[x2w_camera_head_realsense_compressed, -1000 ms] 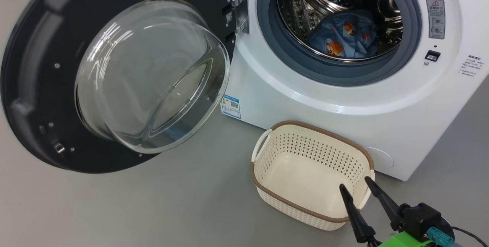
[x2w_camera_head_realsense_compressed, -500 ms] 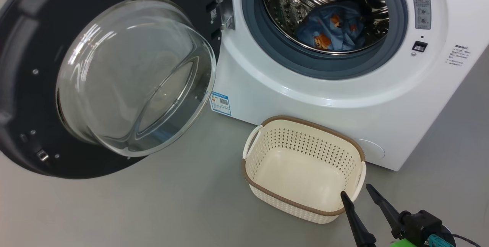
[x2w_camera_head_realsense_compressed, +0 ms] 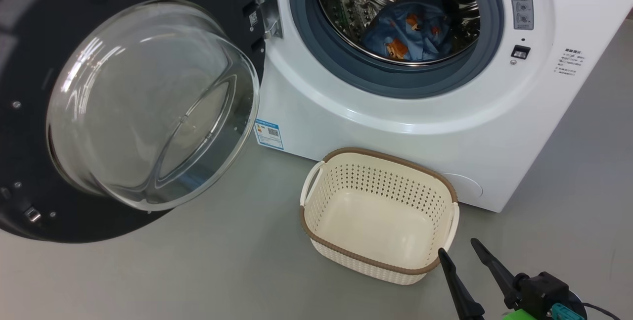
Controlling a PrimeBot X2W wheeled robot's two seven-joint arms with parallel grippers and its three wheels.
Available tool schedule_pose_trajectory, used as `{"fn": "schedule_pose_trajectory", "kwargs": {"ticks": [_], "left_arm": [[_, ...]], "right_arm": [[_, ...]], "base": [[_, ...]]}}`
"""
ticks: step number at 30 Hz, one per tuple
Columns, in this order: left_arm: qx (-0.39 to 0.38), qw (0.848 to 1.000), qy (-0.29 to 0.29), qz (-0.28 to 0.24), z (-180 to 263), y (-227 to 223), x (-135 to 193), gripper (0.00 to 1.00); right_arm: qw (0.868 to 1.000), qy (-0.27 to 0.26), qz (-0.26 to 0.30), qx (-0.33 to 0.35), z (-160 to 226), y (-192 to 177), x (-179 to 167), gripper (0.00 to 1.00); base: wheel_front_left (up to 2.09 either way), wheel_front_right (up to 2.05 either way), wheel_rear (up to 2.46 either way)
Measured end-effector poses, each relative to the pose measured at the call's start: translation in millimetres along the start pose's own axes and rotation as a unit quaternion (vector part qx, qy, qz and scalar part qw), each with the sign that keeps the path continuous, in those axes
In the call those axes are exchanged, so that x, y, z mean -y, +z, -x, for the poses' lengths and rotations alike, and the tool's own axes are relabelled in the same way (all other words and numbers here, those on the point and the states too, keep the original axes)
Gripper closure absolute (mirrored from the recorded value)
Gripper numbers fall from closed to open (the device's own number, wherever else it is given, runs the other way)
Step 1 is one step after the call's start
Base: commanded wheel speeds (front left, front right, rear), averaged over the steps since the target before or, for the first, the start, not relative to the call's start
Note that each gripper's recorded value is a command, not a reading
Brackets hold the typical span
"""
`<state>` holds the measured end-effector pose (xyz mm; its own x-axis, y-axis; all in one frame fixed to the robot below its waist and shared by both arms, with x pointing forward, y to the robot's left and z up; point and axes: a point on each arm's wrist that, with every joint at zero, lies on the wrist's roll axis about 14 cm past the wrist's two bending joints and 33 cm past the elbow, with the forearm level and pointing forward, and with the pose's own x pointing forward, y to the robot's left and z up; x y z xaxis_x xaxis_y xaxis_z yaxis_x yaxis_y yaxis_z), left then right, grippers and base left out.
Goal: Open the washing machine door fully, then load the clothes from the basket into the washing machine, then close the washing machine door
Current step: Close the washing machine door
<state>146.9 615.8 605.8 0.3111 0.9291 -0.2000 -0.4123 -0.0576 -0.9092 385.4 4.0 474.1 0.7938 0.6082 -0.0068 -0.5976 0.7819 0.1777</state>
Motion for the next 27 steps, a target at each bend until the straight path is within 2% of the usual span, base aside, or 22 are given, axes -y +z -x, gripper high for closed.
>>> {"fn": "schedule_pose_trajectory", "kwargs": {"ticks": [11,20,27], "left_arm": [[-0.105,0.993,0.003,0.047,-3.5,-53.4,18.1,1.0],[-0.177,0.983,0.015,0.052,-0.5,-101.0,18.3,1.0],[-0.243,0.969,0.015,0.053,8.6,-142.4,23.8,1.0]], "right_arm": [[1.0,-0.008,0.0,-0.003,4.9,-2.4,5.9,0.0],[1.0,-0.024,0.005,0.001,9.0,0.7,18.5,0.0],[0.999,-0.035,0.006,0.001,13.4,0.9,24.6,0.0]], "base": [[0.0,0.0,0.0],[0.0,0.0,0.0],[0.0,0.0,0.0]]}}
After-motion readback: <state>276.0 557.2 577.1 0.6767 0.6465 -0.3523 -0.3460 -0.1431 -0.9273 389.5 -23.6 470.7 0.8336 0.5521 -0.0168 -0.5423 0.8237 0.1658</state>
